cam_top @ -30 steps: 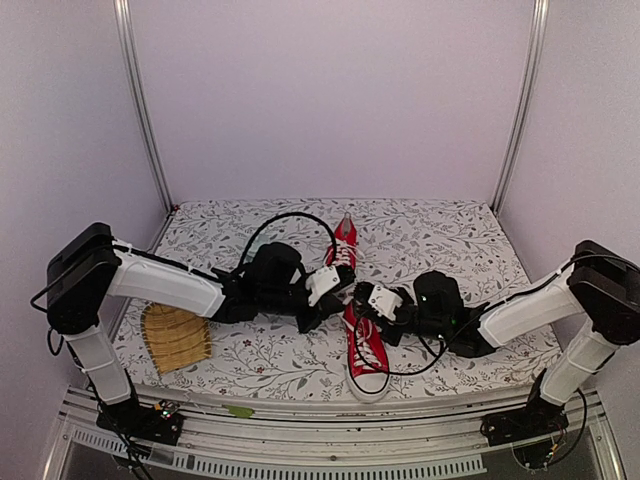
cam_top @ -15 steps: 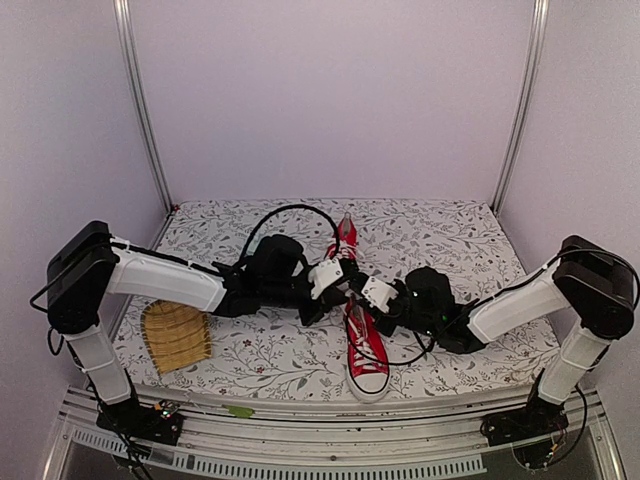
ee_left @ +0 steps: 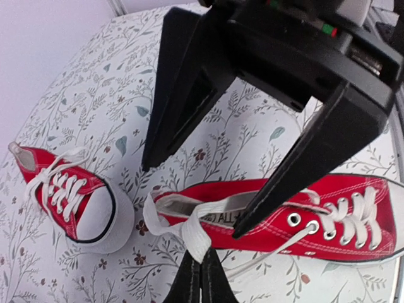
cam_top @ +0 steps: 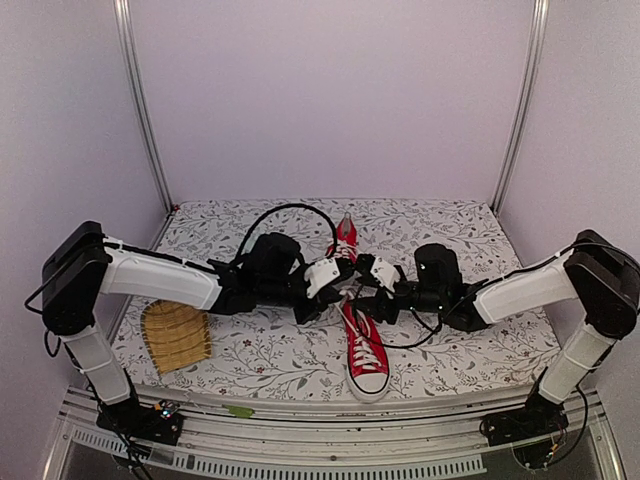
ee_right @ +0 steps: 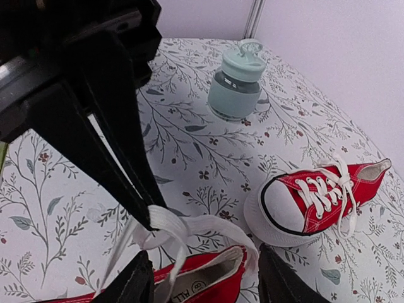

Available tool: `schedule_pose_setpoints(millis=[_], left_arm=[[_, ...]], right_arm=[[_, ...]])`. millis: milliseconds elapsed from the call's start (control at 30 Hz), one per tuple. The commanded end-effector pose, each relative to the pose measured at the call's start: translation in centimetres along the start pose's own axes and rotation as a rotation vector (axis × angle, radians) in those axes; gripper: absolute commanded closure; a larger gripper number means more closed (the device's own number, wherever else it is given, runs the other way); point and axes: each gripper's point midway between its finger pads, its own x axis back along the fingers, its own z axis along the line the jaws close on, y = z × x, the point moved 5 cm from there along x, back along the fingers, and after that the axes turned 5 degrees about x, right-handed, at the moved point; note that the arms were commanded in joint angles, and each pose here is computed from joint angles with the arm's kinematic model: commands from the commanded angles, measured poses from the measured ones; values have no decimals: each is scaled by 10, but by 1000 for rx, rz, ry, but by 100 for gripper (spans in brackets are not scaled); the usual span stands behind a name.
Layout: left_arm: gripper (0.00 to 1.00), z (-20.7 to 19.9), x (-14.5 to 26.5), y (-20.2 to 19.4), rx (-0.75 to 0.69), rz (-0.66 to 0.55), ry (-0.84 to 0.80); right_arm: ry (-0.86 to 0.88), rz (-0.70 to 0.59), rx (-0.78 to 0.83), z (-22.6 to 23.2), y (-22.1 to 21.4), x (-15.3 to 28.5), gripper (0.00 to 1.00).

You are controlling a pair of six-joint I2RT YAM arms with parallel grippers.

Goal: Tie the shoes
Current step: Adjust the shoelace on the shoe.

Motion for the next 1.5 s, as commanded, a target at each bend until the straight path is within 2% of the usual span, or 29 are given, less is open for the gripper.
schedule_pose_setpoints(millis=[0, 233, 467, 600, 900, 1100, 1233, 1467], left_arm=[[100, 6, 9, 14, -19, -40, 32], [100, 4, 9, 14, -21, -55, 25], [100, 6, 10, 16, -15, -66, 34], [100, 6, 16, 22, -19, -100, 41], [100, -14, 23, 39, -114, -176, -56], [100, -12, 20, 38, -112, -174, -37], [100, -11, 19, 38, -109, -175, -36], [100, -6, 21, 39, -32, -194, -51]], right_arm=[[63, 17, -68, -6, -6, -20, 43], [97, -5, -115, -18, -15, -26, 44], [166, -14, -166, -22, -26, -29, 49], [210, -91, -213, -27, -13, -9, 49], [225, -144, -137, -20, 0, 11, 47], [256, -152, -96, -12, -2, 3, 47], [273, -156, -82, -11, -2, -5, 50], [299, -174, -73, -10, -1, -16, 52]])
